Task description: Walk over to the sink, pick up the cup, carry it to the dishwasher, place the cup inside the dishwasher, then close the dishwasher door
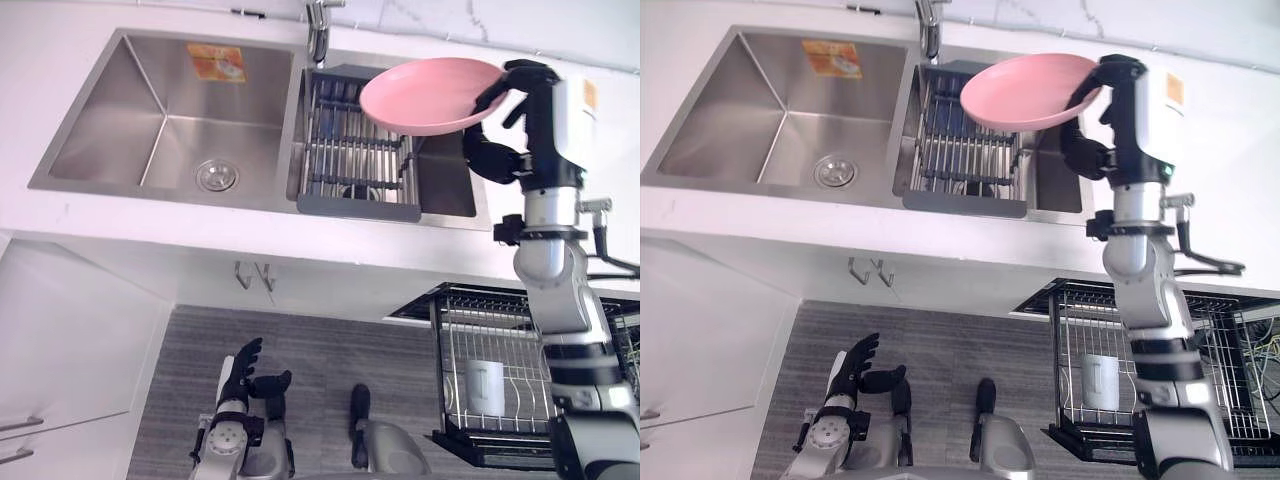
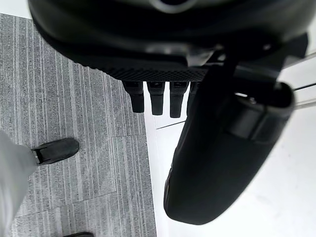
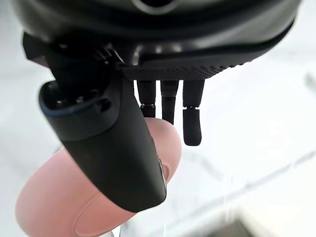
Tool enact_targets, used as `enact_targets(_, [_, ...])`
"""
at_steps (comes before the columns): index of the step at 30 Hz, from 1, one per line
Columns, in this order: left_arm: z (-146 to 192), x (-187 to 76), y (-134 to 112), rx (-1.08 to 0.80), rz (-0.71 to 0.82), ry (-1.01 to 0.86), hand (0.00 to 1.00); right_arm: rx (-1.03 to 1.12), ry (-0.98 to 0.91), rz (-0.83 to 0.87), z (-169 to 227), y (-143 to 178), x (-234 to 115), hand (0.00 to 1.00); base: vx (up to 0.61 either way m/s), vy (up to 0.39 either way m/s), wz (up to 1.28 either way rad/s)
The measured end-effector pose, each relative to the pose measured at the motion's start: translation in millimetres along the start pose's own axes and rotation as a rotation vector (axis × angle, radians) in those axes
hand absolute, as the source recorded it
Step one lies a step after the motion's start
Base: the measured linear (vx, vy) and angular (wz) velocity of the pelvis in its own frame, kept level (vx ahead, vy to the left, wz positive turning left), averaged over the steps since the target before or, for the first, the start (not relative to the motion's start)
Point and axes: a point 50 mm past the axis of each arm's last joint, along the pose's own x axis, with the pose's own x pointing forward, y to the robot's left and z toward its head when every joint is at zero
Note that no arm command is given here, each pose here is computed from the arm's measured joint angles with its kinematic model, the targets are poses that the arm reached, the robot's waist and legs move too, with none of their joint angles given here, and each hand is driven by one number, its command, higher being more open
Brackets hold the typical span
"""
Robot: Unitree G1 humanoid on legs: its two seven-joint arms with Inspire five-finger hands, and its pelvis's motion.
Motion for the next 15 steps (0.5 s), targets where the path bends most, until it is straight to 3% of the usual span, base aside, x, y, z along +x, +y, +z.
enact_targets(6, [-25,-11,-2,0.025,-0.010,0.092,0.90,-0.055,0.134,-0.110,-25,-27,-32,0.30,0.03,0.015,-0.41])
enact_targets(15, [-34,-16,-12,0.009,-0.034,0.138,0.90,-0.115,0.328,-0.036,-52,-31,-83,0.30,0.01,0.022,-0.62])
